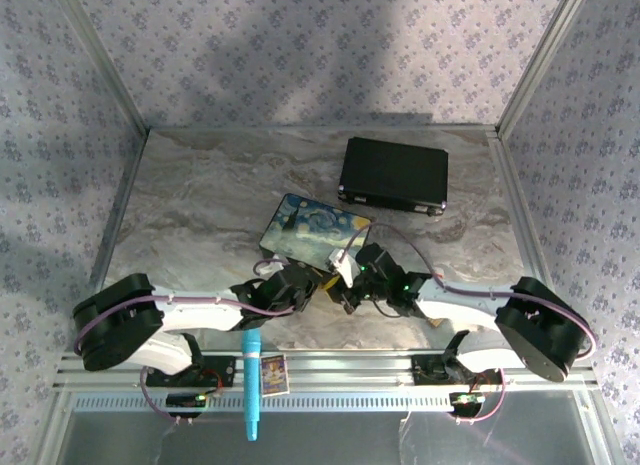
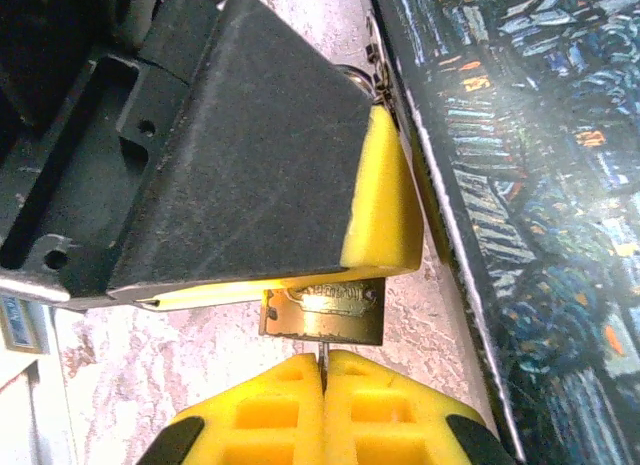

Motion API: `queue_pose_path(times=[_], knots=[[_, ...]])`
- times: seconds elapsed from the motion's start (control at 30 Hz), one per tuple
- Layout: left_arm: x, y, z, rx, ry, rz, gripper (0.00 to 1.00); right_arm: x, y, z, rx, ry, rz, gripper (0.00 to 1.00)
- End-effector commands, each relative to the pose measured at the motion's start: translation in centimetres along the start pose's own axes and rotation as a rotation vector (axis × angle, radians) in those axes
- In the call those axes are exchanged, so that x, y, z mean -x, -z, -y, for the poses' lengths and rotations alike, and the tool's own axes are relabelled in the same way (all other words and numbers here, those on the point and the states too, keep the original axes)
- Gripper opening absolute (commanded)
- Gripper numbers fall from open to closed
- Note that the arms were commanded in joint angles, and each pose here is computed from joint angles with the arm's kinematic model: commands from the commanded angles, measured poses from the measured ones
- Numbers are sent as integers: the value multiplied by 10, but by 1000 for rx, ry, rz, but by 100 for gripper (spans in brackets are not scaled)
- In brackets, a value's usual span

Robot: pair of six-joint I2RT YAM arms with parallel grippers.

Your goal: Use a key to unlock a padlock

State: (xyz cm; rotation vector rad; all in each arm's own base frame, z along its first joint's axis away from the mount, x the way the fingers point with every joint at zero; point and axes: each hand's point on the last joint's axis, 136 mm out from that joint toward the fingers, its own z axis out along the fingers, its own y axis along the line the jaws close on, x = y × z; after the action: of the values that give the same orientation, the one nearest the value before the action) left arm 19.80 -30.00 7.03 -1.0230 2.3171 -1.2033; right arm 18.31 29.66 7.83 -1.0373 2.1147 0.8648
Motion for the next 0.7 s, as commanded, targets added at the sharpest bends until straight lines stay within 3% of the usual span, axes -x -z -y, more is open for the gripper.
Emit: queue_pose_path(times=[0.0, 0.13, 0.3, 0.67], knots=[[-19, 10, 6, -26, -37, -92, 0, 4, 5, 39, -145, -119, 36, 5], [-18, 12, 6, -28, -40, -88, 0, 1, 8, 49, -166, -188, 30, 7], [-16, 12, 3, -22, -39, -82, 0, -3, 6, 50, -187, -210, 3, 19], [-8, 11, -9, 11, -40, -45, 0, -10, 12, 48, -220, -220, 11, 25]])
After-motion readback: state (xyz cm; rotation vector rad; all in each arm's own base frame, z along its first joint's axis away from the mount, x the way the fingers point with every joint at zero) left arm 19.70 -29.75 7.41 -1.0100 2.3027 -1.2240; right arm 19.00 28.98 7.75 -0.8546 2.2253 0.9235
